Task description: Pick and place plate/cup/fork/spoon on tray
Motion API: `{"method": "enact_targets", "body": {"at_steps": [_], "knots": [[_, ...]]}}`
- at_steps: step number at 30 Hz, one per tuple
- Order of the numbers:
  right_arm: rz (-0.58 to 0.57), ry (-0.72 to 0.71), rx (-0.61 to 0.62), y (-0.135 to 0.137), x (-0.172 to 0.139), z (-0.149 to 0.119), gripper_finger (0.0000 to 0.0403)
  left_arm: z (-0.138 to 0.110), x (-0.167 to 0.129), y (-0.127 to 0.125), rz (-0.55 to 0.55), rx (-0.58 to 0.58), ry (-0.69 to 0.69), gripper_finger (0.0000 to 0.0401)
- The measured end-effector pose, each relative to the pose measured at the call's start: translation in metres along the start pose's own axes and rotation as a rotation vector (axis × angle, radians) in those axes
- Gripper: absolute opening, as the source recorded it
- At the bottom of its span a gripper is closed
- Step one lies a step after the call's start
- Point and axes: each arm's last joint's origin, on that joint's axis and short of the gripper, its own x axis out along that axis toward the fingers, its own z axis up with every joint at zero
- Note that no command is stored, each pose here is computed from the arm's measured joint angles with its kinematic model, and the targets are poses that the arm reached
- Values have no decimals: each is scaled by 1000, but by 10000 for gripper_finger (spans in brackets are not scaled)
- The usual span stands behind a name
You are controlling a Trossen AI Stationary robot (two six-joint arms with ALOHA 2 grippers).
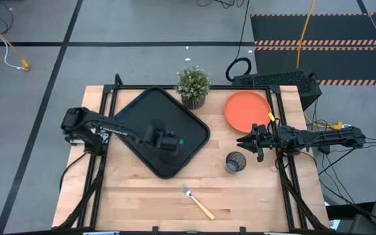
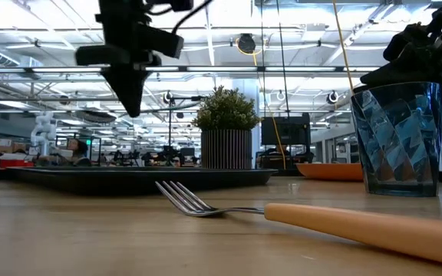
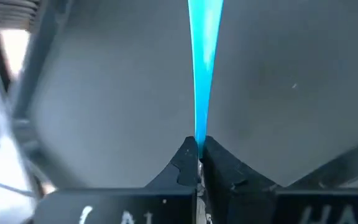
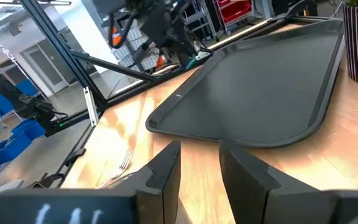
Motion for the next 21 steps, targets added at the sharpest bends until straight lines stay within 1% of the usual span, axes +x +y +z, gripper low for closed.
{"method": "enact_targets", "body": {"at_steps": [2,3,4,5,8,11,13,15,18,21], "knots": [[0,0,0,0,0,0,105,2,2,3,-47,-17,-13,5],[0,0,0,0,0,0,105,4,2,2,-70,26,-24,5],[0,0,0,0,0,0,105,5,3,1,-92,100,-37,5],[0,0,0,0,0,0,105,5,3,-1,-120,200,-45,6],[0,0,-2,0,0,0,105,4,1,-8,-193,591,-84,13],[-1,1,-3,0,0,0,105,4,-1,-13,-184,935,-126,13],[-5,10,-4,0,0,-1,105,5,-2,-15,-162,1109,-154,11],[-8,17,-10,-1,0,-2,105,7,-2,-14,-117,1230,-158,8],[-11,23,-19,-1,0,-2,105,10,0,-12,-33,1371,-146,8],[-13,27,-20,-1,0,-3,105,13,3,-9,8,1499,-140,13]]}}
